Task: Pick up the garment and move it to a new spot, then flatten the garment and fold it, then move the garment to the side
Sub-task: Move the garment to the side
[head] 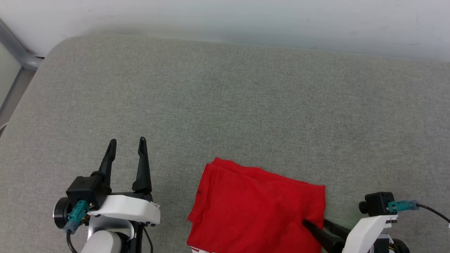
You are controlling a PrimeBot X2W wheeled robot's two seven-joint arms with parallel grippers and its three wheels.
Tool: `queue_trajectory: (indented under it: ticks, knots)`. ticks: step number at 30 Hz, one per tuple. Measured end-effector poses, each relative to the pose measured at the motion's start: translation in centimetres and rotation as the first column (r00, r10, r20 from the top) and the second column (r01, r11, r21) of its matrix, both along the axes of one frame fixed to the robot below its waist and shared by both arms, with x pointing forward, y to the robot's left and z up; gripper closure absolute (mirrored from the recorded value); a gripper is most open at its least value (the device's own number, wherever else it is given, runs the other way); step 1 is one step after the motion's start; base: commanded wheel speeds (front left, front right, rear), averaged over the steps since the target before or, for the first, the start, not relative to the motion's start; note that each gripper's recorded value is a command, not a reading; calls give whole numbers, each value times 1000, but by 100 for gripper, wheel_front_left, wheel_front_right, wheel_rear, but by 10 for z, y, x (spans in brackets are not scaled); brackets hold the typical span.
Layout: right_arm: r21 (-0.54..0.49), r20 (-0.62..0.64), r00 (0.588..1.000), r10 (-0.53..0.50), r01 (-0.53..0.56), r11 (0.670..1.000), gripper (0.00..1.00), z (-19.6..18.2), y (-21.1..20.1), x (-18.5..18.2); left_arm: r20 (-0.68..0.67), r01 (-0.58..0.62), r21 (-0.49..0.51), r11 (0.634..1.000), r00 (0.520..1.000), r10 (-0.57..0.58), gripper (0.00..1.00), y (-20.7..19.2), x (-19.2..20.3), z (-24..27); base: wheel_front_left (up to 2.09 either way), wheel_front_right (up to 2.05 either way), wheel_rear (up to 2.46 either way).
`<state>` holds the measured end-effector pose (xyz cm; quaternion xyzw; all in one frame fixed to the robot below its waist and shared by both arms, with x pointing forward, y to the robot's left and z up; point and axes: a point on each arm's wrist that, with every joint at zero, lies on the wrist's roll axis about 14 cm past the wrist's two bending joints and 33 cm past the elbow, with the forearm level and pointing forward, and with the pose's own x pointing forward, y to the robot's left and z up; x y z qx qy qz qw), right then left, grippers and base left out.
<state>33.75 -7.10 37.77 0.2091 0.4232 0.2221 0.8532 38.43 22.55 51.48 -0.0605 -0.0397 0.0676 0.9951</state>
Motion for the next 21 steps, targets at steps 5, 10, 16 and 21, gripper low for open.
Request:
queue_trajectory:
  ticks: [5,10,16,21]
  knots:
    - [25,-67,996,64,-62,998,0,-10,14,-10,-12,-10,-7,1000,1000,10,0,2,1,-6,0,0,0]
    - [39,-91,990,106,-102,994,98,-12,24,-14,-11,-8,-11,1000,1000,8,0,1,3,-8,0,0,0]
    - [31,-53,993,101,-99,995,100,-6,23,-10,-3,0,-15,1000,1000,0,0,-2,1,-6,0,0,0]
    - [14,0,996,89,-89,996,100,6,16,-5,15,-7,-7,1000,1000,7,0,1,-6,0,0,0,0]
